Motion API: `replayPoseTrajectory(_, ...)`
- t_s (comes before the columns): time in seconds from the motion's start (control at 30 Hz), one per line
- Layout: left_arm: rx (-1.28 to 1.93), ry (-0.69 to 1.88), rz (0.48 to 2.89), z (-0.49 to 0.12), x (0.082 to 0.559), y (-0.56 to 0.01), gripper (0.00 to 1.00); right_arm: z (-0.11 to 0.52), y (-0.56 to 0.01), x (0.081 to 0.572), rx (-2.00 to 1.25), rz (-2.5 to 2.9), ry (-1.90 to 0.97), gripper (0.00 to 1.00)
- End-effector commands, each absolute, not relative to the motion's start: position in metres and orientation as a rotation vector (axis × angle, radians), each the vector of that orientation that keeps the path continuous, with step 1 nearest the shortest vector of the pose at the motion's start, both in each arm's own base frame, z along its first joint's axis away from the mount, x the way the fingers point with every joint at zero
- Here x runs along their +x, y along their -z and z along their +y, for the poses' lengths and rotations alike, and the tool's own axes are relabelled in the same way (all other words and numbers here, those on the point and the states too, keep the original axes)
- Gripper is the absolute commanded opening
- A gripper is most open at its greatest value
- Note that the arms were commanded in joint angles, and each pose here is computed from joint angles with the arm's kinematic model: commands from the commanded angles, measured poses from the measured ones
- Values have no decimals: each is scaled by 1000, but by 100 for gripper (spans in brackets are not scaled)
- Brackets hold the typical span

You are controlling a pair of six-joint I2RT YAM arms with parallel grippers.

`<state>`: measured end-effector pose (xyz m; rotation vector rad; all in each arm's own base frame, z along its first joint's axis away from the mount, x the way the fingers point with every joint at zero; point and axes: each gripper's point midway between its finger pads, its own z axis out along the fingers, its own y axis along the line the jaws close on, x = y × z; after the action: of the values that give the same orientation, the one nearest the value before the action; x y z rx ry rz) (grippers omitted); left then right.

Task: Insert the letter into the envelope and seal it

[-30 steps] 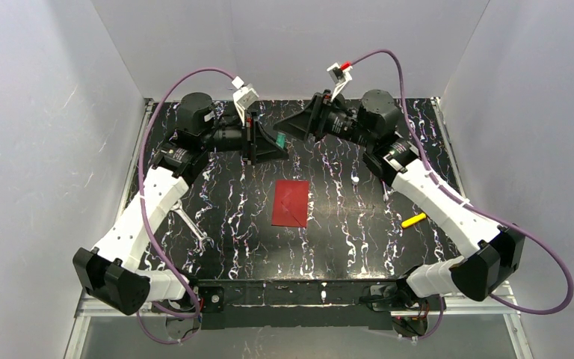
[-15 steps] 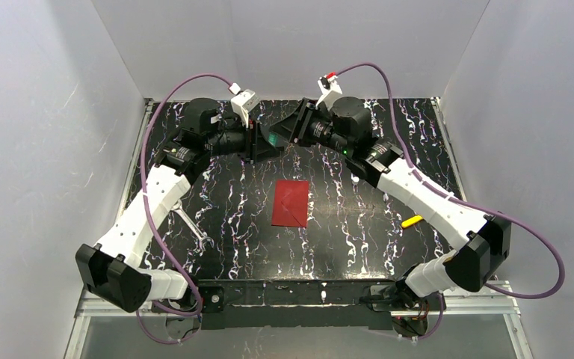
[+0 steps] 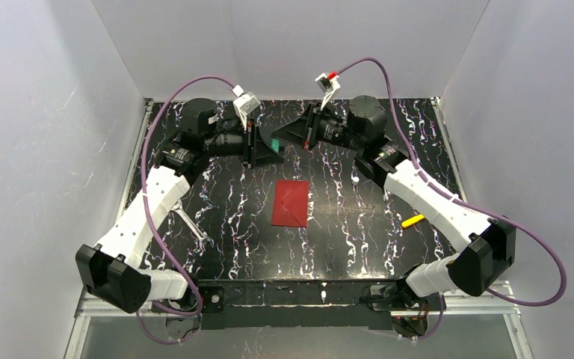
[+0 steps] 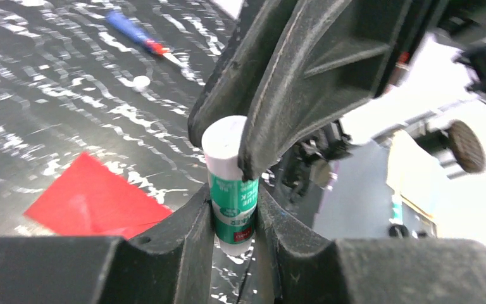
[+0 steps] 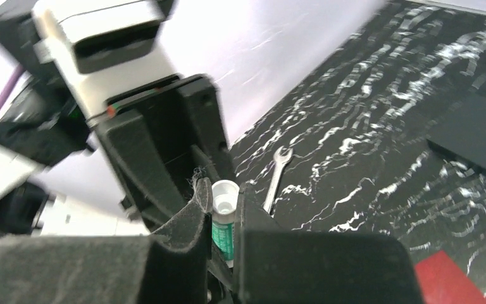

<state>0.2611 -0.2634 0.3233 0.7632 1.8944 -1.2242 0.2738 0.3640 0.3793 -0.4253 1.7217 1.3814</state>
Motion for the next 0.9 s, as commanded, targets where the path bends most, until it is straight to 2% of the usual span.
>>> replayPoseTrajectory(0.0, 984, 1528, 1622, -275, 205, -368, 0, 366, -427, 185, -1003, 1356, -1641, 1)
replayPoseTrajectory(0.17, 999, 1565, 1562, -277, 201, -380, 0, 363, -427, 169, -1065, 1324, -1714, 1)
replayPoseTrajectory(0.43, 821, 1448, 1672, -276, 227, -377, 0, 365, -427, 219, -780, 1468, -1506, 1)
replayPoseTrajectory(0.63, 628, 1449, 1762, -276, 246, -378, 31, 356, -426, 239, -611, 1490, -1427, 1)
replayPoseTrajectory(0.8, 536, 1471, 1841, -275, 258, -368, 40, 354, -424, 245, -565, 1496, -1409, 1)
replayPoseTrajectory(0.87, 528, 1471, 1859, -274, 260, -364, 36, 355, -421, 245, -567, 1509, -1411, 1)
